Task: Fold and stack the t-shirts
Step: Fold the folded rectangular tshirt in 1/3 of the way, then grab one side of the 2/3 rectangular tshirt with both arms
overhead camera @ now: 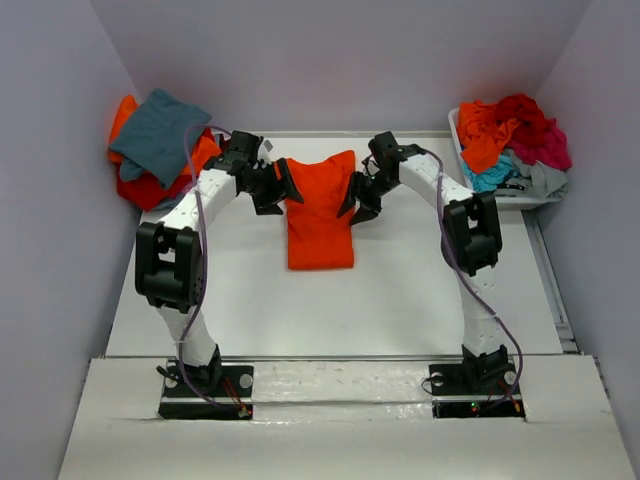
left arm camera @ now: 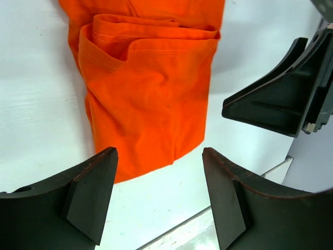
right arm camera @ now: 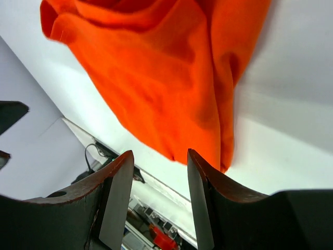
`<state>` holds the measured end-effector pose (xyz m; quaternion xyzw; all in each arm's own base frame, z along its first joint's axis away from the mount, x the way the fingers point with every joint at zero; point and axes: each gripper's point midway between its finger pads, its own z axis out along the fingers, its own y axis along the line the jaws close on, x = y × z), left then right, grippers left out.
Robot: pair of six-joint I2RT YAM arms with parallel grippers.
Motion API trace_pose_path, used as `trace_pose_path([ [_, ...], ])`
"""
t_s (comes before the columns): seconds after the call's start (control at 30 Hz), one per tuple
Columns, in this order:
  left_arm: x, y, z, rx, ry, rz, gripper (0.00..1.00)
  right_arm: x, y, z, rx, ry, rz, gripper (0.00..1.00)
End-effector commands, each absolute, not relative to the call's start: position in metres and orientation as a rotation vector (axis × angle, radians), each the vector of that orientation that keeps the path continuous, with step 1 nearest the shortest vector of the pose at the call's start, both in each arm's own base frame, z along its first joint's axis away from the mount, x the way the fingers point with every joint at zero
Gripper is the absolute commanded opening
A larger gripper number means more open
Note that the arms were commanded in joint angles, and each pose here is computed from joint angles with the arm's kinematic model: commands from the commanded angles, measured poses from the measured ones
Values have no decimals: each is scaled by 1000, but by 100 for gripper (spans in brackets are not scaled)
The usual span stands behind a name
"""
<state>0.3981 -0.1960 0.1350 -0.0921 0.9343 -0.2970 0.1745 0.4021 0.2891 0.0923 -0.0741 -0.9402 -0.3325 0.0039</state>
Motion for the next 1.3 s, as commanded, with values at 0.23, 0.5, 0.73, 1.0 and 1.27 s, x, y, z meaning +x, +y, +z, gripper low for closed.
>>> trace_pose_path([
  [0.23,347,-216,141,-125,2709,-901,77,366,282,122,-220,-2901,-1154,51],
  [0.5,310,-222,106,-118,2821,-873,77,333,268,88,-240,-2862,-1068,51],
  [0.73,288,-210,90,-181,2858,-828,78,312,260,70,-252,-2832,-1037,51],
  [1.0,284,-205,84,-213,2858,-824,78,305,262,60,-250,-2807,-1084,51],
  [1.27,282,-199,68,-270,2876,-849,78,310,269,42,-248,-2790,-1144,51],
])
